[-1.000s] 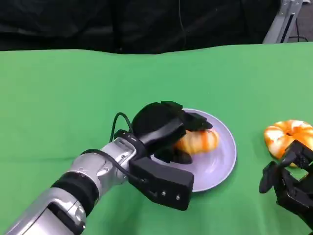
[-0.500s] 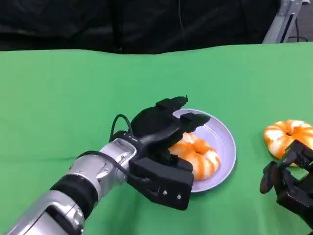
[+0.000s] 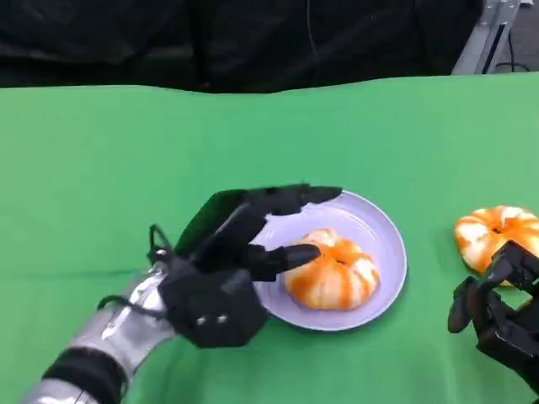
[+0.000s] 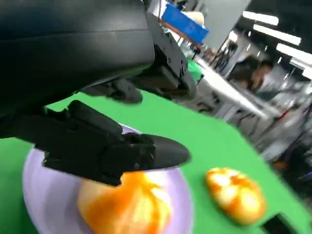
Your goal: Grasp the bread from the table and place it into the plate.
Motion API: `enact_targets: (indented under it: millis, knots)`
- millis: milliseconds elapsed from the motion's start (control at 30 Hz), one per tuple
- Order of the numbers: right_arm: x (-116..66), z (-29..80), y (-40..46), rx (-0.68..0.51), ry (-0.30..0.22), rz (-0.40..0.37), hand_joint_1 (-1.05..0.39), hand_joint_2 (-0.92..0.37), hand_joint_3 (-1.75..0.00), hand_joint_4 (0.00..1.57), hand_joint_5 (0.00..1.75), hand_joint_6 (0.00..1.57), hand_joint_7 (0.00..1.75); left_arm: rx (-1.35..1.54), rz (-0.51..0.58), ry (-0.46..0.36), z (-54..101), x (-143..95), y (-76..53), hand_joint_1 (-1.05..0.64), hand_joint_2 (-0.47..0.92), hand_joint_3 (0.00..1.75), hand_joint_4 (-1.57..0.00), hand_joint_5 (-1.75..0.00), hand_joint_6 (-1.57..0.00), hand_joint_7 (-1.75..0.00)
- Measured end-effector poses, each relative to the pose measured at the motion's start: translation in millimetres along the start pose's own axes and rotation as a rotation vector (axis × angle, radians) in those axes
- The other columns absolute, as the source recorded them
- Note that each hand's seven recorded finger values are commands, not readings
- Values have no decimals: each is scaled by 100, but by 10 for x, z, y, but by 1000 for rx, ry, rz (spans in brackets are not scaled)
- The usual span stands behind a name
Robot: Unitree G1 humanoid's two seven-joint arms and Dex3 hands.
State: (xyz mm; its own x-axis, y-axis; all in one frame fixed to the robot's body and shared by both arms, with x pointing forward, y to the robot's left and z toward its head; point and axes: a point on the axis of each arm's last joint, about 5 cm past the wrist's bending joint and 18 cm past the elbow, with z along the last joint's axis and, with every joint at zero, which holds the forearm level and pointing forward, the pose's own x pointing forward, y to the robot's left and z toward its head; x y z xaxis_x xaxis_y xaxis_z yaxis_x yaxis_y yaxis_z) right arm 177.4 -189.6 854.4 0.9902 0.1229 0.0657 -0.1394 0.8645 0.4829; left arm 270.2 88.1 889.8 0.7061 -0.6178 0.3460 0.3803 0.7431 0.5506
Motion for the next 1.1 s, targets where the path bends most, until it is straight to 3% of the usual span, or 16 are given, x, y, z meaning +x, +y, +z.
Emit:
enact_targets:
  millis: [33, 100, 167, 200, 300, 400, 500, 600, 700, 733, 900, 1000, 1100]
  knots:
    - [2, 0, 1, 0, 0, 1, -5, -49, -128, 88, 175, 79, 156, -46, 17, 5, -6, -35, 17, -7, 79, 73, -75, -94, -106, -14]
    - [2, 1, 0, 0, -1, 1, -5, -50, -127, 88, 175, 79, 156, -146, 53, 15, -16, -116, 45, -5, 65, 104, -68, -120, -110, -21]
    - [3, 1, 0, 0, -1, 1, -5, -50, -127, 88, 175, 79, 156, -240, 90, 25, -20, -203, 71, -7, 63, 113, -61, -144, -95, -60]
    - [4, 2, 1, 0, -1, 2, -5, -50, -127, 88, 175, 79, 156, -284, 108, 32, -18, -243, 86, -8, 64, 111, -61, -156, -85, -90]
    - [6, 3, 0, 0, 0, 2, -6, -50, -127, 88, 175, 79, 156, -430, 159, 62, -16, -400, 119, -9, 61, 116, -66, -171, -75, -135]
    - [7, 5, -3, 0, 0, 2, -6, -49, -127, 88, 175, 79, 156, -579, 189, 67, -41, -561, 163, -8, 47, 143, -85, -174, -88, -150]
    - [9, 5, -2, -1, 0, 2, -6, -49, -127, 88, 175, 78, 156, -778, 212, 75, -116, -714, 222, -8, 44, 141, -93, -174, -97, -152]
    - [10, 8, -5, -2, 0, 2, -5, -49, -127, 87, 175, 78, 156, -1015, 229, 76, -200, -864, 253, -11, 52, 121, -89, -175, -94, -149]
    - [9, 14, -13, -6, 0, 0, -5, -50, -126, 87, 175, 79, 156, -1194, 234, 70, -285, -1044, 270, -12, 62, 94, -83, -175, -98, -133]
    - [9, 16, -15, -7, 1, -1, -5, -50, -127, 87, 175, 78, 156, -1240, 234, 75, -310, -1097, 280, -12, 61, 91, -81, -175, -100, -129]
    - [12, 15, -18, -7, 2, 2, -5, -50, -126, 87, 175, 78, 156, -1457, 262, 100, -429, -1357, 310, -11, 52, 110, -80, -175, -106, -110]
    - [11, 12, -21, -7, 5, 4, -6, -50, -126, 87, 175, 78, 156, -1571, 264, 96, -509, -1492, 276, -14, 59, 80, -76, -175, -108, -99]
    - [10, 13, -23, -7, 4, 5, -6, -51, -125, 87, 175, 78, 156, -1643, 277, 93, -563, -1554, 267, -16, 62, 72, -80, -175, -110, -104]
